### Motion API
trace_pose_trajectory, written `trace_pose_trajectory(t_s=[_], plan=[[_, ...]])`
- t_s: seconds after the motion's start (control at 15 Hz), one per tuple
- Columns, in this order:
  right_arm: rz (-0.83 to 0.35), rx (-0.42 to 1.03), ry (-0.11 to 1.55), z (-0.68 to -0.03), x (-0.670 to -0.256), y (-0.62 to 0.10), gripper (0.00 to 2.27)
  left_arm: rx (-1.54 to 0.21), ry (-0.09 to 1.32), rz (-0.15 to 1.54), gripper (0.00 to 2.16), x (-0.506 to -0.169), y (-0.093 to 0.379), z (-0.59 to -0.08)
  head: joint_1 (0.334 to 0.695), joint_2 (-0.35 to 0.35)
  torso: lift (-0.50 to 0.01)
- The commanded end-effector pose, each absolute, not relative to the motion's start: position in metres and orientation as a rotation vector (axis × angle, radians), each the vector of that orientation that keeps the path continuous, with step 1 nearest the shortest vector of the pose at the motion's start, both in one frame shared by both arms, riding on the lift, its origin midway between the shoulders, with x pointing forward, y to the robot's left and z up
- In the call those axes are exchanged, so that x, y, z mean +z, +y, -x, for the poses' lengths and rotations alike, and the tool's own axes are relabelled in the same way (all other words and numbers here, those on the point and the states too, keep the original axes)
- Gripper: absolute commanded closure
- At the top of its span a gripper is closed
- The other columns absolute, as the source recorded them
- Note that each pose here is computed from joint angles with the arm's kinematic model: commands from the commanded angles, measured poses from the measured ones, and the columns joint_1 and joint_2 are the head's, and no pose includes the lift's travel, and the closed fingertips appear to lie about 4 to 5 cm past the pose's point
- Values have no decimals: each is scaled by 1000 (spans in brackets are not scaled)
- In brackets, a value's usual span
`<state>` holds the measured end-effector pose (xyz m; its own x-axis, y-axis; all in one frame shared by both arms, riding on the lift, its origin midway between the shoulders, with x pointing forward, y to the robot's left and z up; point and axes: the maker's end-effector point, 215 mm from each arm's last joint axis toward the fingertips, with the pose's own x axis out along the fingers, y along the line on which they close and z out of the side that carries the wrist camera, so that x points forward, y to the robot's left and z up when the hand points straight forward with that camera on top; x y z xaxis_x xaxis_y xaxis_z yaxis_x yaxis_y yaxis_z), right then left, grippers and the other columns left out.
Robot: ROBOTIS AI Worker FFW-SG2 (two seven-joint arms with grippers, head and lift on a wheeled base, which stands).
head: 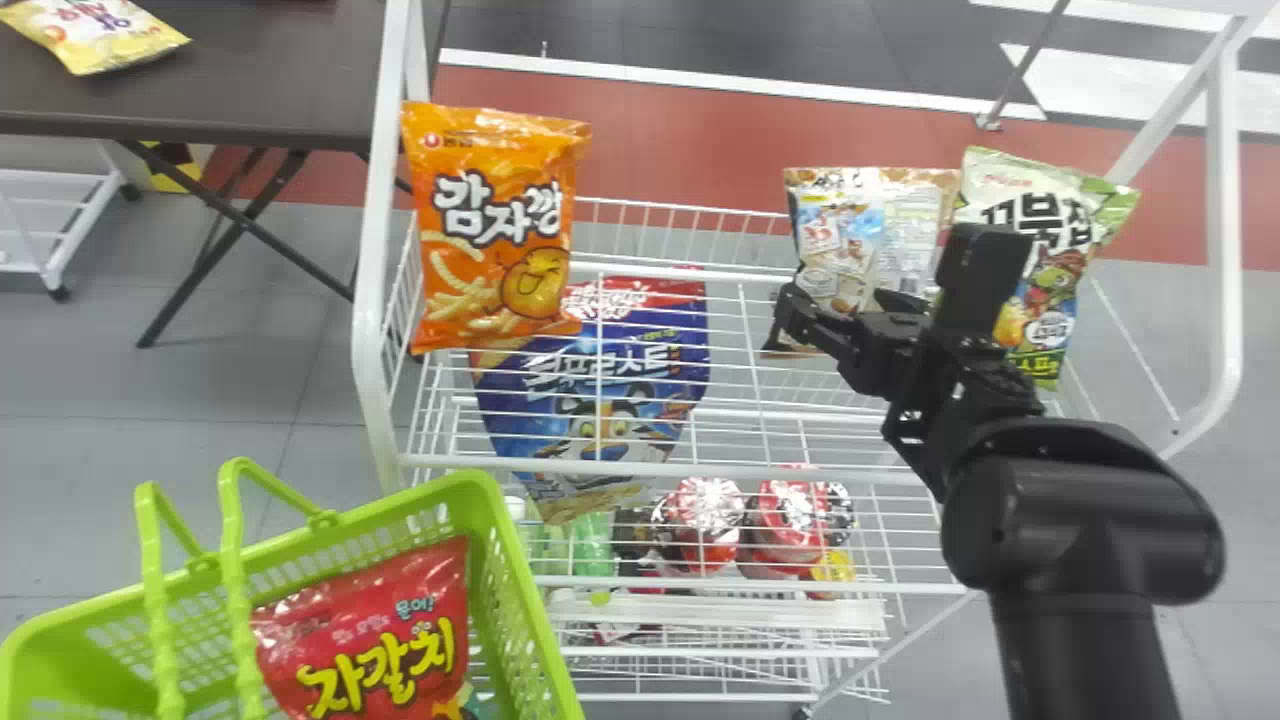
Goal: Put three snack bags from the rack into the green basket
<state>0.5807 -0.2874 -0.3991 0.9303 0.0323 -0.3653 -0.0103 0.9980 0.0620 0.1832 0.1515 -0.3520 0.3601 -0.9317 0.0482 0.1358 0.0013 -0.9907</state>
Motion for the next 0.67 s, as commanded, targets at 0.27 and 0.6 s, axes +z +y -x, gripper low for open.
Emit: trace_pose_trajectory(t_s=[0.27, 0.6], plan=[[94, -70, 430, -599, -412, -305, 1079, -1013, 815, 1316, 2148, -354, 152, -187, 695, -229, 0], [117, -104, 466, -588, -423, -306, 2260, -1010, 817, 1322, 2152, -355, 152, -187, 695, -222, 0]])
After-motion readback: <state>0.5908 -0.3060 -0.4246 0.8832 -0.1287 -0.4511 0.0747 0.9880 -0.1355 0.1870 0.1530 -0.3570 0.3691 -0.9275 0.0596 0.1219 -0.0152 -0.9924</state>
